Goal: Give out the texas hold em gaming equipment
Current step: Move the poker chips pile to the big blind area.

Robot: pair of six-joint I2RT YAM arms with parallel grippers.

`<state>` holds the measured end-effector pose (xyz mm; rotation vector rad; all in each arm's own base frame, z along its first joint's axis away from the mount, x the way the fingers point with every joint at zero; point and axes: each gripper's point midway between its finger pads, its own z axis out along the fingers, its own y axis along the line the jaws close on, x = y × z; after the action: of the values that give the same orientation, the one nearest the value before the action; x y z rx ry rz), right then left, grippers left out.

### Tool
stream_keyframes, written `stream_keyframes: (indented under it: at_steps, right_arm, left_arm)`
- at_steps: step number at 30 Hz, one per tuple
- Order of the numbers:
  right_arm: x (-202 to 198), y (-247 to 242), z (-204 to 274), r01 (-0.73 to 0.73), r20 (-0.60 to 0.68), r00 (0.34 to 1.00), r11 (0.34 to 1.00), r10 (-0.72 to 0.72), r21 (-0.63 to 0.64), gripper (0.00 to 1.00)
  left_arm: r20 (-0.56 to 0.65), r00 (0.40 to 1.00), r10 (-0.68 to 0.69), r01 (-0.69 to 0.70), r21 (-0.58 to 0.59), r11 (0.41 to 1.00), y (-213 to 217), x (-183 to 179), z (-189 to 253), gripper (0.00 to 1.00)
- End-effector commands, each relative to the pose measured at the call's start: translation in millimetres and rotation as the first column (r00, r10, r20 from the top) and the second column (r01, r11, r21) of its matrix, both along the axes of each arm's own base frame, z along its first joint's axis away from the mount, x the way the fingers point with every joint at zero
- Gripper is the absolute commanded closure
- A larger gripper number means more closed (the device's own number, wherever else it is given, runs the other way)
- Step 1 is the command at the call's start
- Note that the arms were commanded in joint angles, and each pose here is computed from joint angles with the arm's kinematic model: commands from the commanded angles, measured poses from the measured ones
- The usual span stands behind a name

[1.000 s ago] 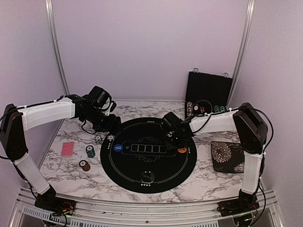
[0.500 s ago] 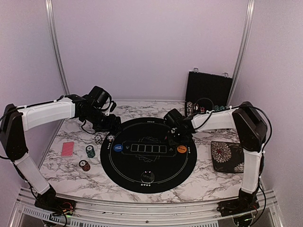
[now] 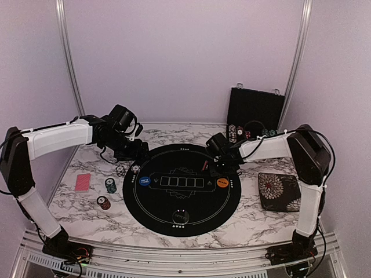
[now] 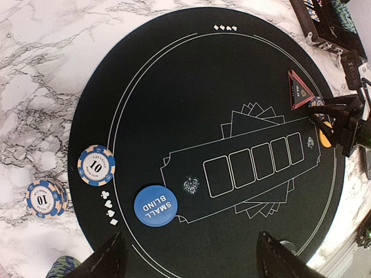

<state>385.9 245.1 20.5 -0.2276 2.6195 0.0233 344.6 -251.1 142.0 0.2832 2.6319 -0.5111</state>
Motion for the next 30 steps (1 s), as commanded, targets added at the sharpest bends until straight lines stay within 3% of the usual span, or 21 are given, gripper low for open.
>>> stream_keyframes:
  at_steps: [1, 30]
  right_arm:
    - [-25.7, -70.0, -36.5, 0.067, -0.119, 0.989, 0.978, -0.092, -0.196, 0.68]
    - [-48.5, -99.2, -33.0, 0.109, -0.145, 0.981, 0.982, -0.131, -0.152, 0.67]
  left_arm:
    - [0.019, 1.0, -0.002, 0.002, -0.013, 1.0, -4.1, 8.9, 6.9, 0.22]
    - [0.011, 1.0, -0.006, 0.006, -0.017, 1.0, -6.9, 10.7, 5.1, 0.22]
